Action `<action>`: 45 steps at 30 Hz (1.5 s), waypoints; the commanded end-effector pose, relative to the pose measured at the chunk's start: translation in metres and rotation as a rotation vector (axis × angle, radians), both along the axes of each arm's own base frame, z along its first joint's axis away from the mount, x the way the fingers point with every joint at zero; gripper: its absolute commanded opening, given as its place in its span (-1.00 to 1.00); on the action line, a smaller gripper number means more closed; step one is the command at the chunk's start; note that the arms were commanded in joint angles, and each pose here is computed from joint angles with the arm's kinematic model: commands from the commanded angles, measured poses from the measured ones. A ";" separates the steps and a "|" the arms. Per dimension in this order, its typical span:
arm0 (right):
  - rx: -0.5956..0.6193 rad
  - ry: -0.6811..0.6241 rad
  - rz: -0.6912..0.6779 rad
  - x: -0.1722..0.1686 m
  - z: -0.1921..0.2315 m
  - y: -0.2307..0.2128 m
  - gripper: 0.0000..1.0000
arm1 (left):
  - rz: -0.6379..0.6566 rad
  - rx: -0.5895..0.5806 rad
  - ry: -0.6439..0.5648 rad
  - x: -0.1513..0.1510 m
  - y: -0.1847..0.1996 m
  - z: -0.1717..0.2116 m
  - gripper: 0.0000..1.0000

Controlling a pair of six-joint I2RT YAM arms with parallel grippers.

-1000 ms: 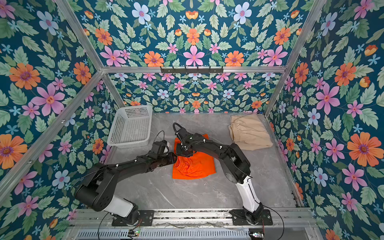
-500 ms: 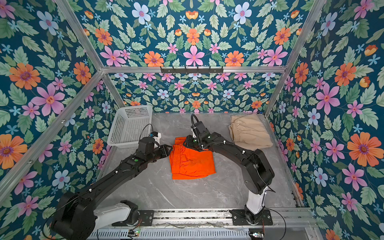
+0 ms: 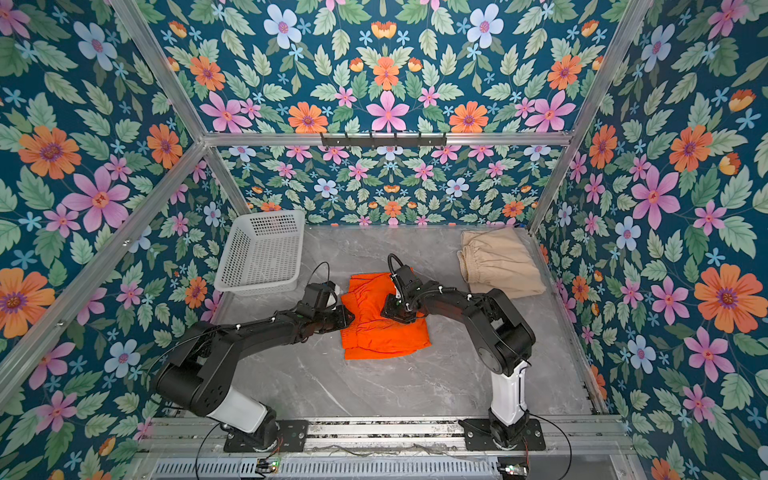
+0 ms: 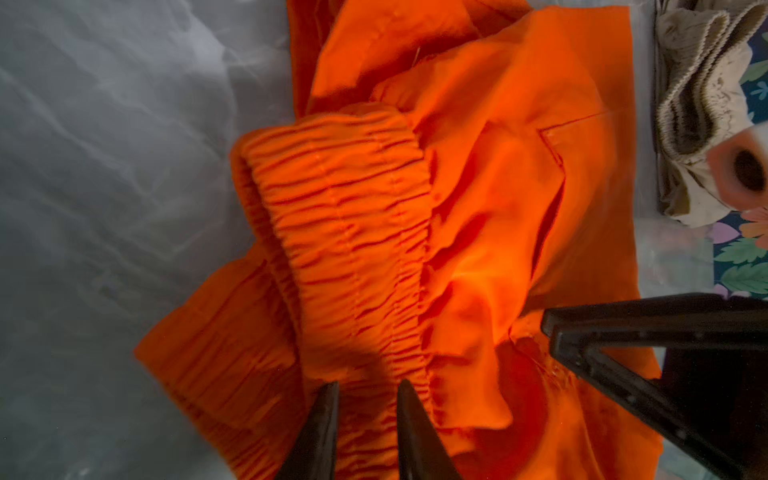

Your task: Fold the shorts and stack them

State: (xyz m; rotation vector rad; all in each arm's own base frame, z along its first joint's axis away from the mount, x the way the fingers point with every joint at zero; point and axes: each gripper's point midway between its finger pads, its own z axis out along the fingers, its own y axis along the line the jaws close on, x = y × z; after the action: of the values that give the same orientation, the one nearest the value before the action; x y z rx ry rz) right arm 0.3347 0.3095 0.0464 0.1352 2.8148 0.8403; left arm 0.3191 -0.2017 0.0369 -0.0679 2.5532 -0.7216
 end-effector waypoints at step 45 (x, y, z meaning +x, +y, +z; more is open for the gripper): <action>0.539 0.062 0.009 0.023 -0.020 -0.080 0.09 | -0.203 0.164 -0.005 0.009 -0.045 -0.034 -0.35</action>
State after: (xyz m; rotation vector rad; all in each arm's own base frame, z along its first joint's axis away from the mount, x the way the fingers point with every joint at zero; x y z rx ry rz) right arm 0.3554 0.2258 0.0383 0.1717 2.5423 1.6324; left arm 0.3475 -0.2611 0.0268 0.2712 2.5026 -0.6430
